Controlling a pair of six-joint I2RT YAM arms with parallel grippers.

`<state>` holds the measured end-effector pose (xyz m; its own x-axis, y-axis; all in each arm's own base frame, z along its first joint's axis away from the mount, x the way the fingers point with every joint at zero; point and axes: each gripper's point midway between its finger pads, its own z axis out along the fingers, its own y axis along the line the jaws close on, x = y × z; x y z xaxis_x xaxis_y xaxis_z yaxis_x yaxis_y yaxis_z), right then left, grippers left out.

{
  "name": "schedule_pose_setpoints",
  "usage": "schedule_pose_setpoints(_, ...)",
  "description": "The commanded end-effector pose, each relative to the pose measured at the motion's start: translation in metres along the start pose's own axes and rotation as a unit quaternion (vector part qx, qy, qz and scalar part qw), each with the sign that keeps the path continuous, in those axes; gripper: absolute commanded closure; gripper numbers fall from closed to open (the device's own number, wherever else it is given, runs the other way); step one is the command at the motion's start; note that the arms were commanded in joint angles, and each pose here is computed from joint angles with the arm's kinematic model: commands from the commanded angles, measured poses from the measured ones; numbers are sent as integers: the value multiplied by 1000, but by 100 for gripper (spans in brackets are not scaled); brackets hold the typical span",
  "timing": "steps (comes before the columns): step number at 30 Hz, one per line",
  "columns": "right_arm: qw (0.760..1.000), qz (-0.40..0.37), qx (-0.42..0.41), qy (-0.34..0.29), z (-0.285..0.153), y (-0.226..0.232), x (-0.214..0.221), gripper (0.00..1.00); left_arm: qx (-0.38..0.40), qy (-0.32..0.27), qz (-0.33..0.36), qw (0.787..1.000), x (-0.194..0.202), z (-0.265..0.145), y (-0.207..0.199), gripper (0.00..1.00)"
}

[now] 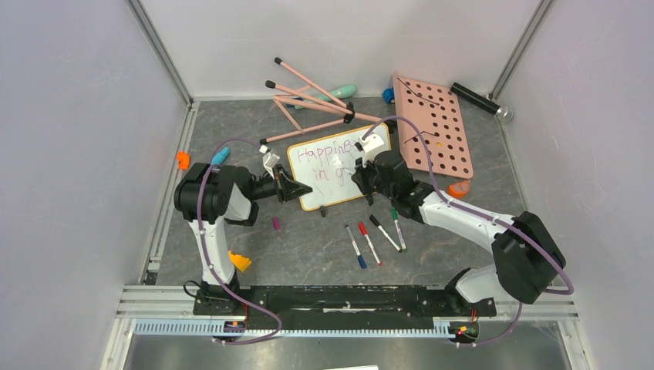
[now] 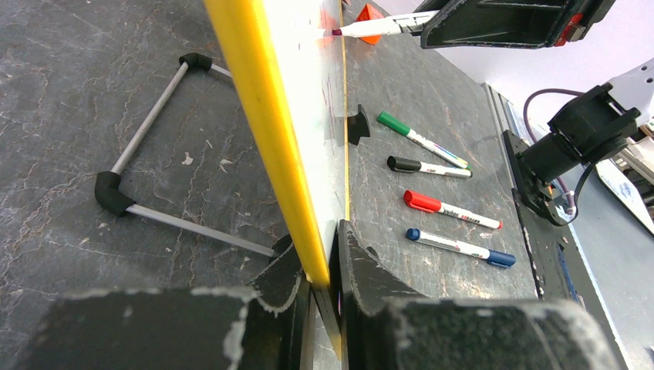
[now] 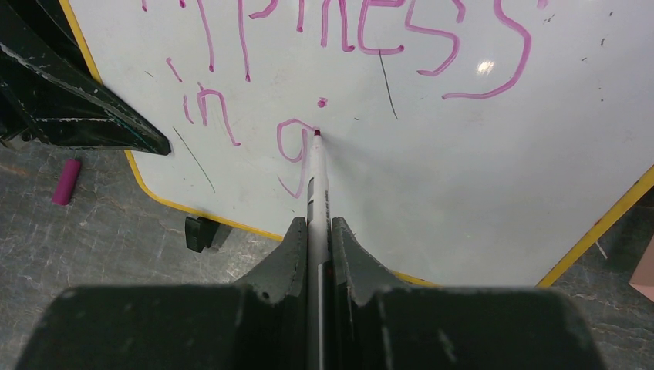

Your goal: Write a sentence on the whiteboard

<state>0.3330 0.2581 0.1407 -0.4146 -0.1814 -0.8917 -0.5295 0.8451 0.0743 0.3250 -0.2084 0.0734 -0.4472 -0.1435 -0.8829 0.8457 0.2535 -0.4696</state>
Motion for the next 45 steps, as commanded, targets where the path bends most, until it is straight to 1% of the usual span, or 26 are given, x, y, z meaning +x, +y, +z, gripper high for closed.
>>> schedule_pose_setpoints(1,1000,0,11,-15,1,-5,-8,100,-35,-14,91,995,1,-4,25,97)
schedule_pose_setpoints(6,1000,7,4,-5,-4,-3,9,100,-35,-14,91,995,1,-4,25,97)
schedule_pose_setpoints(11,1000,14,-3,1,-6,-1,17,100,-35,-14,91,995,1,-4,25,97)
schedule_pose_setpoints(15,1000,14,-6,-8,-9,1,7,100,-35,-14,91,995,2,-4,25,97)
schedule_pose_setpoints(22,999,9,-19,-44,-23,6,-24,100,-35,-14,91,995,2,-4,25,97)
schedule_pose_setpoints(25,999,6,-13,-50,-26,4,-29,100,-35,-14,91,995,2,-4,25,97)
schedule_pose_setpoints(38,999,-2,10,-39,-12,-4,-31,100,-35,-14,91,995,2,-4,25,97)
schedule_pose_setpoints(45,999,-3,34,-21,-3,-15,-19,100,-36,-14,91,995,2,-4,25,97)
